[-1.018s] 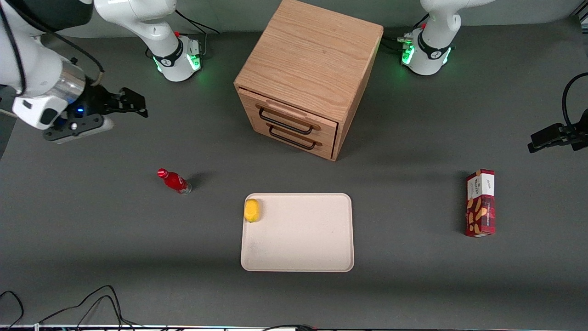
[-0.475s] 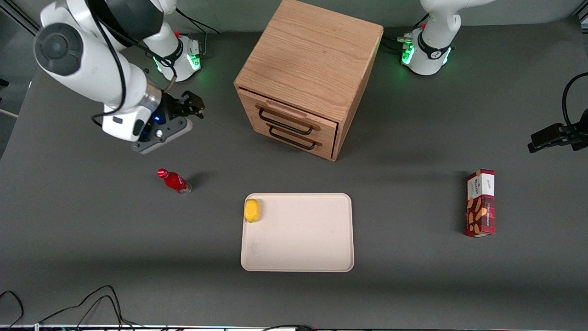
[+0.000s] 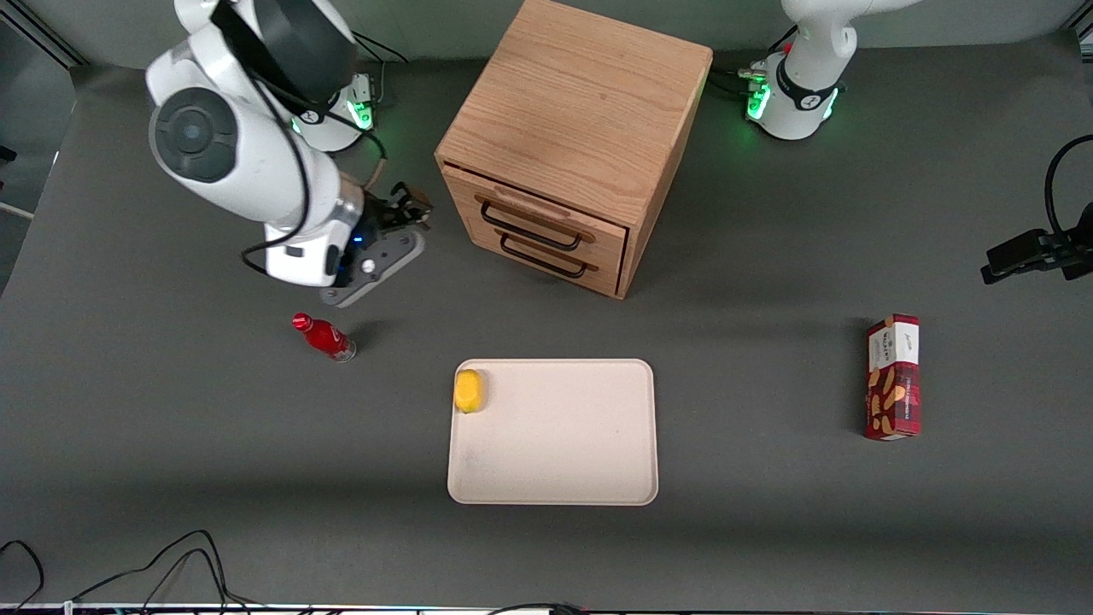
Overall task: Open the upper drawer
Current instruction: 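Move the right gripper toward the upper drawer's black handle, then hook the right gripper onto the upper drawer's black handle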
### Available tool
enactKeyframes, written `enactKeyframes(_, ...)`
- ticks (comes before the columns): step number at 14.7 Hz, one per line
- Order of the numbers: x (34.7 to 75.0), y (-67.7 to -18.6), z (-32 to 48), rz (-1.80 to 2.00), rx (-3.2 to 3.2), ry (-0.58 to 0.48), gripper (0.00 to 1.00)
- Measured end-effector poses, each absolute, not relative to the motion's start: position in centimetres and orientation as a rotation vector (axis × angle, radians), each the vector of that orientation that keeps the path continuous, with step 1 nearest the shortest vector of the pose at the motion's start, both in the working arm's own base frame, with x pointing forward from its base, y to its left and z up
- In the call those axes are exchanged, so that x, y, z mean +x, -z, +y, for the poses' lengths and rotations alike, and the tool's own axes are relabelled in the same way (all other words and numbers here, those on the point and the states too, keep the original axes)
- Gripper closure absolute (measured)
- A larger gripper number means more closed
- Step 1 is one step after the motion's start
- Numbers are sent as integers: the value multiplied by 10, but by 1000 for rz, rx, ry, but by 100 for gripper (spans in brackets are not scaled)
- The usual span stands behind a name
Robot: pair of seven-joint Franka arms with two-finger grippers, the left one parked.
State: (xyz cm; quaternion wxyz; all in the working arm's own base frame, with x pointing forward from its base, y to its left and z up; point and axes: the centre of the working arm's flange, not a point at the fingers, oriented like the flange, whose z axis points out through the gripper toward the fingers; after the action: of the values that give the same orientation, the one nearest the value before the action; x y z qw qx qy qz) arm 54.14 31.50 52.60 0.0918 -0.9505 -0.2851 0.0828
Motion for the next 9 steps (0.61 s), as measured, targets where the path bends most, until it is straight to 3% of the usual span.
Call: enactKeyframes(9,529,-480,394,-1073,-2690,-215,0)
